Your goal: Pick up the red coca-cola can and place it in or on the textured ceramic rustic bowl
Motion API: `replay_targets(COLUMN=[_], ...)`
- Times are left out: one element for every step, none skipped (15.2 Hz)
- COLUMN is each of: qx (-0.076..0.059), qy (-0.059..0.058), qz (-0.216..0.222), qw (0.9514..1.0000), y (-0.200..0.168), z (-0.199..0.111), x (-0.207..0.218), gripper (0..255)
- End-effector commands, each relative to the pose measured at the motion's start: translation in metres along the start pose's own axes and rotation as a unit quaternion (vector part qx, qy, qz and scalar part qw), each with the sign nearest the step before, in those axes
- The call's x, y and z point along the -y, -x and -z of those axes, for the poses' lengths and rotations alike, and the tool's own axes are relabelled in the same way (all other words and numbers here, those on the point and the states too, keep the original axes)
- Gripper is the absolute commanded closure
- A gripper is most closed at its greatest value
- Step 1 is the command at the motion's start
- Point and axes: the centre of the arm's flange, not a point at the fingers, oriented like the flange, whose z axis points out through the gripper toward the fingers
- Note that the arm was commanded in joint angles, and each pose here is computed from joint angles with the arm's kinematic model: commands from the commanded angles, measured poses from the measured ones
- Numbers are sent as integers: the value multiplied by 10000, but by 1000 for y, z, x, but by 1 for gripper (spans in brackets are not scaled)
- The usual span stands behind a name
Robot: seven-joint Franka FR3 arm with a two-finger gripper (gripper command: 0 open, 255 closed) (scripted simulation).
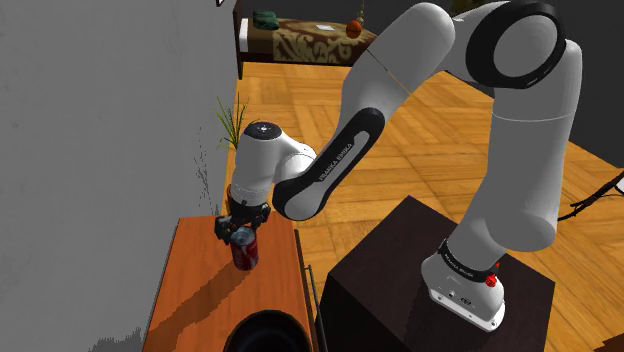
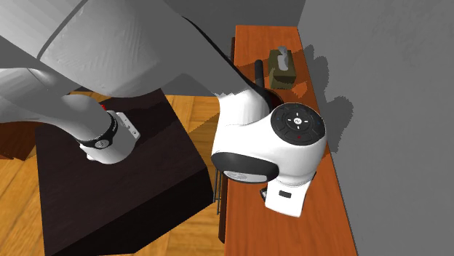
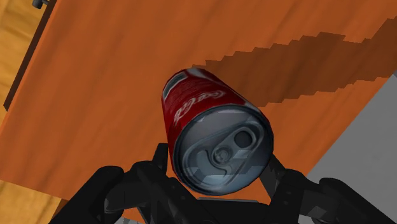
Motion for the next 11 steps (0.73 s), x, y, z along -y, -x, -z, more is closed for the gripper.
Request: replay_targets(qx=[9, 9, 9, 9, 10, 9, 9, 9, 9, 9, 9], qy=[5, 5, 5, 5, 5, 5, 5, 5, 5, 5, 5], qz=[1, 1, 1, 1, 1, 2, 2, 2, 2, 2, 2], qw=[10000, 10000, 10000, 10000, 10000, 10000, 10000, 10000, 10000, 10000, 10000], y=[1, 1, 1, 1, 1, 1, 0, -1, -1, -2, -3], z=[-1, -1, -1, -1, -1, -1, 4, 9, 15, 20, 25], x=[0, 0, 0, 0, 0, 0, 1, 2, 3, 4, 5], gripper=[255, 255, 255, 255, 255, 255, 255, 255, 255, 255, 255])
